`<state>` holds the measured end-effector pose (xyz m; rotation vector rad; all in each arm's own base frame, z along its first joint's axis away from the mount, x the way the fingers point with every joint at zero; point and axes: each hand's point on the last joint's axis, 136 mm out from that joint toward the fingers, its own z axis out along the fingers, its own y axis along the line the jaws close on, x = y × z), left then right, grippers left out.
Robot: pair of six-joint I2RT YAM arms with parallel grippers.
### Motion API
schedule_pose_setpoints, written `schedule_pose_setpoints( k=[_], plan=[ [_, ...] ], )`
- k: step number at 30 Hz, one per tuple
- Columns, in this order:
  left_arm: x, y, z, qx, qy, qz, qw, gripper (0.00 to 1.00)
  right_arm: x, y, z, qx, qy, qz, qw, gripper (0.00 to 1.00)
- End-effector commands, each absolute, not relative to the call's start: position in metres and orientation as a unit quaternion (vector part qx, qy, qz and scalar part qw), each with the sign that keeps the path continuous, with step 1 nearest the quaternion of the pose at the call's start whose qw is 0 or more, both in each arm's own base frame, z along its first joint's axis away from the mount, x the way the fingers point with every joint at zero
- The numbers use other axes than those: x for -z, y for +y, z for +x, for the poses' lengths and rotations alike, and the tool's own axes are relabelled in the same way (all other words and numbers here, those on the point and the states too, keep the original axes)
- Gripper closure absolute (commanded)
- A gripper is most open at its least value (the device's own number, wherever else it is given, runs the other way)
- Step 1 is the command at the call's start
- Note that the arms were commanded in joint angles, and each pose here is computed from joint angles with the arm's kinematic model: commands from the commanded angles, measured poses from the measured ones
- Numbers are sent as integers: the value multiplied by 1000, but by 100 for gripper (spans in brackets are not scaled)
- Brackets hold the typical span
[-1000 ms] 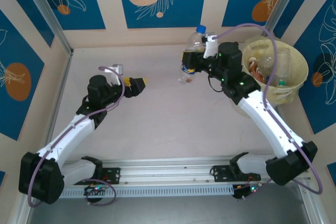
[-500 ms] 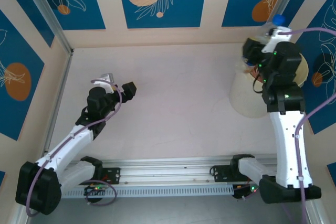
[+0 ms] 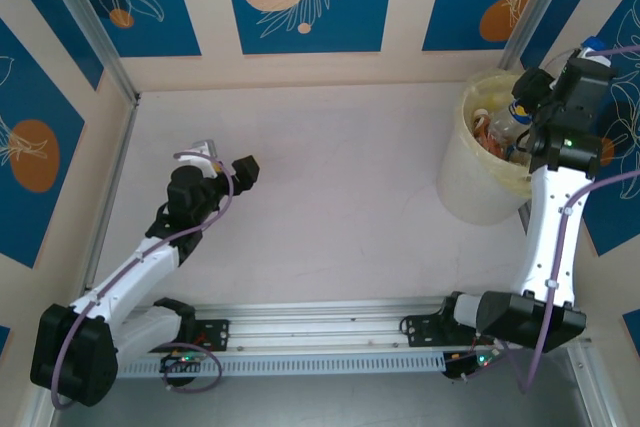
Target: Put the plastic bottles in the bin
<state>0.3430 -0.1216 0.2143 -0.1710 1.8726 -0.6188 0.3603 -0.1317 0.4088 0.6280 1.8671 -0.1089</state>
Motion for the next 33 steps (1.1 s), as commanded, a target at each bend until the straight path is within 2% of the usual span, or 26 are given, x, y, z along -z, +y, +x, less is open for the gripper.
schedule_pose_setpoints(
  k=[1, 5, 11, 13, 15, 20, 27, 33],
  plan=[
    [-215, -119, 349, 261, 785, -86, 555, 0, -397, -134, 361, 132, 830, 199, 503, 42],
    [-215, -126, 354, 266, 792, -75, 545, 0, -379, -139, 370, 224, 860, 127, 439, 40],
    [-213, -131, 360, 276, 794, -76, 536, 0, -346, -125, 384, 192, 904, 51, 378, 38],
    [-211, -131, 360, 275, 796, -77, 534, 0, -334, -124, 386, 183, 916, 43, 353, 33],
    [-209, -130, 360, 271, 798, -77, 533, 0, -327, -123, 390, 180, 922, 43, 339, 20],
    [-209, -127, 359, 262, 800, -76, 534, 0, -356, -107, 397, 140, 909, 47, 391, 0],
    [-201, -123, 358, 253, 804, -83, 531, 0, -403, -73, 390, 41, 868, 44, 493, 0],
    [-195, -123, 358, 251, 810, -83, 524, 0, -367, -89, 398, 29, 875, 84, 476, 0]
  ],
)
